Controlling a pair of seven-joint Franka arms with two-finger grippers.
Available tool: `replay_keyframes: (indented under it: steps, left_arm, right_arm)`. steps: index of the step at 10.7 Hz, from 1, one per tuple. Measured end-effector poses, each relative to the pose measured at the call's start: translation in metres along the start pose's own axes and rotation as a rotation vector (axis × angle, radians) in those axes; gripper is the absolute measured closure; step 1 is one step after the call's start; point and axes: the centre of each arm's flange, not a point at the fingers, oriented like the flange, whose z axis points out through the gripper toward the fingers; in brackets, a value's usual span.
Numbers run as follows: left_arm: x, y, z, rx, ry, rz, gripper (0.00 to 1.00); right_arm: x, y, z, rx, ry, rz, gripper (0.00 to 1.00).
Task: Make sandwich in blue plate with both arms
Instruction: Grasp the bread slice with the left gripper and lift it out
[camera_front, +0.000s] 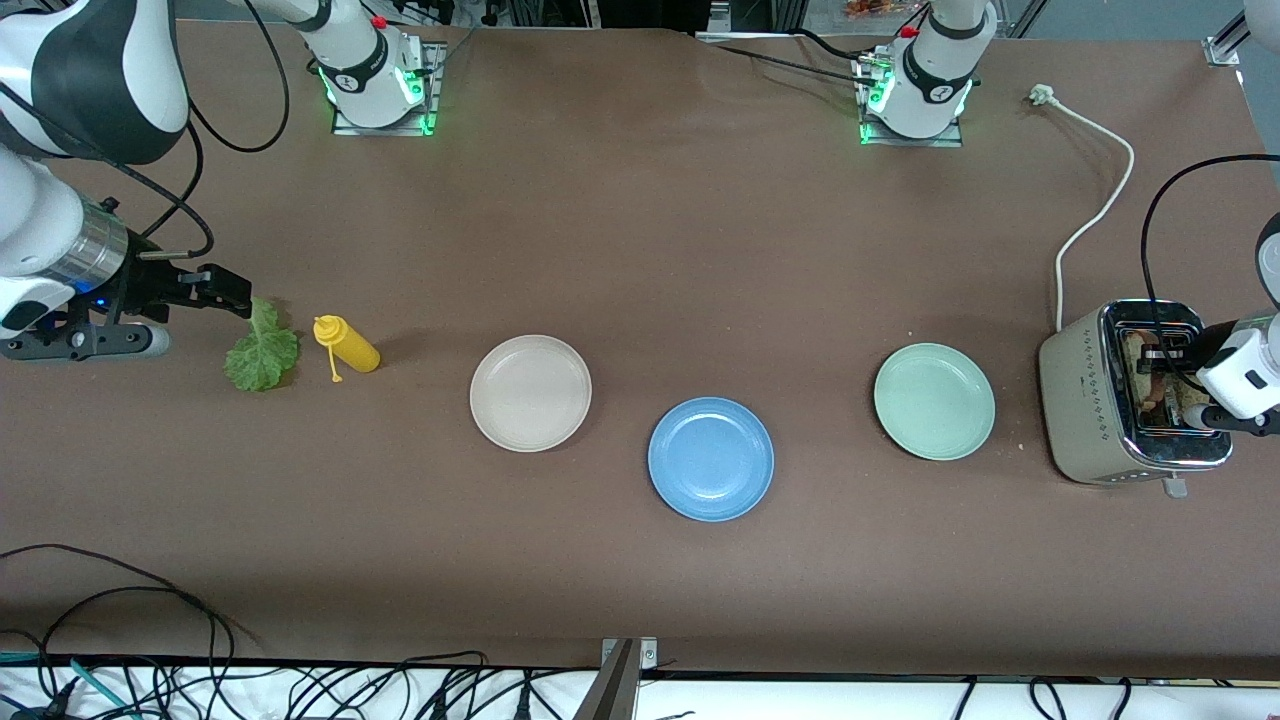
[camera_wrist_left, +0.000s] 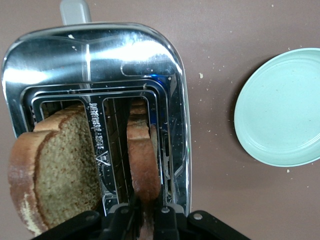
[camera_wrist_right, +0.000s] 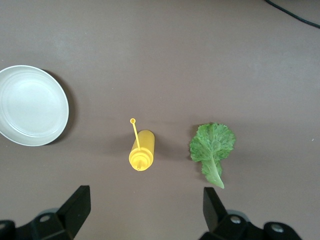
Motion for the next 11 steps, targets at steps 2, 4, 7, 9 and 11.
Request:
replay_keyframes:
  steps: [2, 4, 7, 9, 11]
  left_arm:
    - [-0.001, 0.001, -0.002, -0.002, -0.007, 0.002, 0.88]
    - [-0.003, 0.004, -0.010, -0.005, -0.017, 0.006, 0.88]
    - [-0.027, 0.026, -0.072, -0.010, -0.039, 0.029, 0.91]
    - [-0.047, 0.044, -0.118, -0.011, -0.052, 0.046, 0.91]
    - [-0.054, 0.061, -0.146, -0.010, -0.051, 0.070, 0.91]
  right_arm:
    - [0.000, 0.000, 0.000, 0.000, 0.000, 0.000, 0.00]
    - [0.000, 0.000, 0.000, 0.000, 0.000, 0.000, 0.00]
    - [0.000, 0.000, 0.000, 0.000, -0.001, 0.000, 0.00]
    - [0.000, 0.000, 0.001, -0.001, -0.001, 0.000, 0.00]
    - [0.000, 0.000, 0.001, -0.001, -0.001, 0.000, 0.00]
